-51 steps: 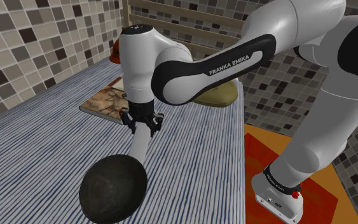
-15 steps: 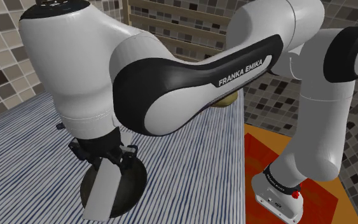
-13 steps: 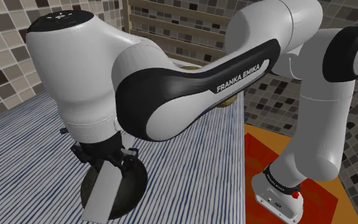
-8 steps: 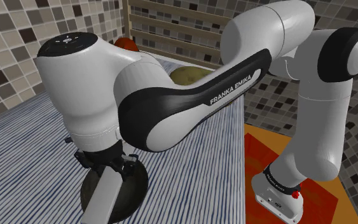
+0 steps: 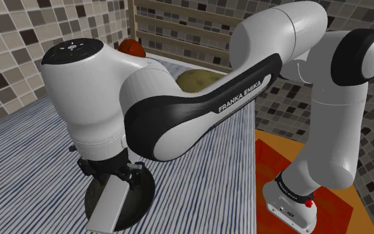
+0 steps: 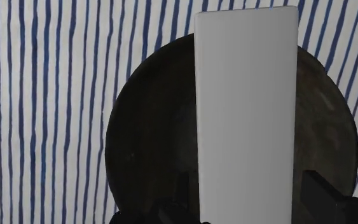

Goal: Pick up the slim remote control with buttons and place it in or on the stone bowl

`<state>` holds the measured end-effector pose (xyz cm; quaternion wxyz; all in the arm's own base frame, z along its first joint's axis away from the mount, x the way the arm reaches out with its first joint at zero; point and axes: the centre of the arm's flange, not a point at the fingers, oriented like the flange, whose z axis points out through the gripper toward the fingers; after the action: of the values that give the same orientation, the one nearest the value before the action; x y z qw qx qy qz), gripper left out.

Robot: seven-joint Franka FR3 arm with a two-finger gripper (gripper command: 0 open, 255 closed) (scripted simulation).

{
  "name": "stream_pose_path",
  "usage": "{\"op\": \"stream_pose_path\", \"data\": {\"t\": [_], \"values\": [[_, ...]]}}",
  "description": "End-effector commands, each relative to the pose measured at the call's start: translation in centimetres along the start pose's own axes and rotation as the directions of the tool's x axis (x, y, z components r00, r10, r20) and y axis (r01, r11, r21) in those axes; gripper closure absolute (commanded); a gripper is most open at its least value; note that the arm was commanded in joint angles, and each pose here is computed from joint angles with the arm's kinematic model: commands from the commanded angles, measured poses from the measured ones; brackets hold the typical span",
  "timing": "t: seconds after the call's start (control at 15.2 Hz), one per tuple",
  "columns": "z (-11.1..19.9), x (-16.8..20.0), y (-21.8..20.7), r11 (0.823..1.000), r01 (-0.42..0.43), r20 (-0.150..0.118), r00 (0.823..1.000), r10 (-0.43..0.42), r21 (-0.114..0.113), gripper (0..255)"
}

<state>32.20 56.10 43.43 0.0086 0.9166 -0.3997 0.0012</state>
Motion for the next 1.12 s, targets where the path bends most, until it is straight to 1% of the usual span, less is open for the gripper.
{"op": "stream_pose_path", "data": {"t": [0.0,0.26,0.53,1.06], "values": [[0.2,-0.1,0.0,1.0,0.001,0.0,1.0,-0.001,-0.003,0],[0.2,0.0,0.0,1.0,0.001,0.0,1.0,-0.001,-0.003,0],[-4.8,0.0,0.0,1.0,0.001,0.0,1.0,-0.001,-0.003,0],[-4.8,0.0,0.0,1.0,0.001,0.0,1.0,-0.001,-0.003,0]]}}
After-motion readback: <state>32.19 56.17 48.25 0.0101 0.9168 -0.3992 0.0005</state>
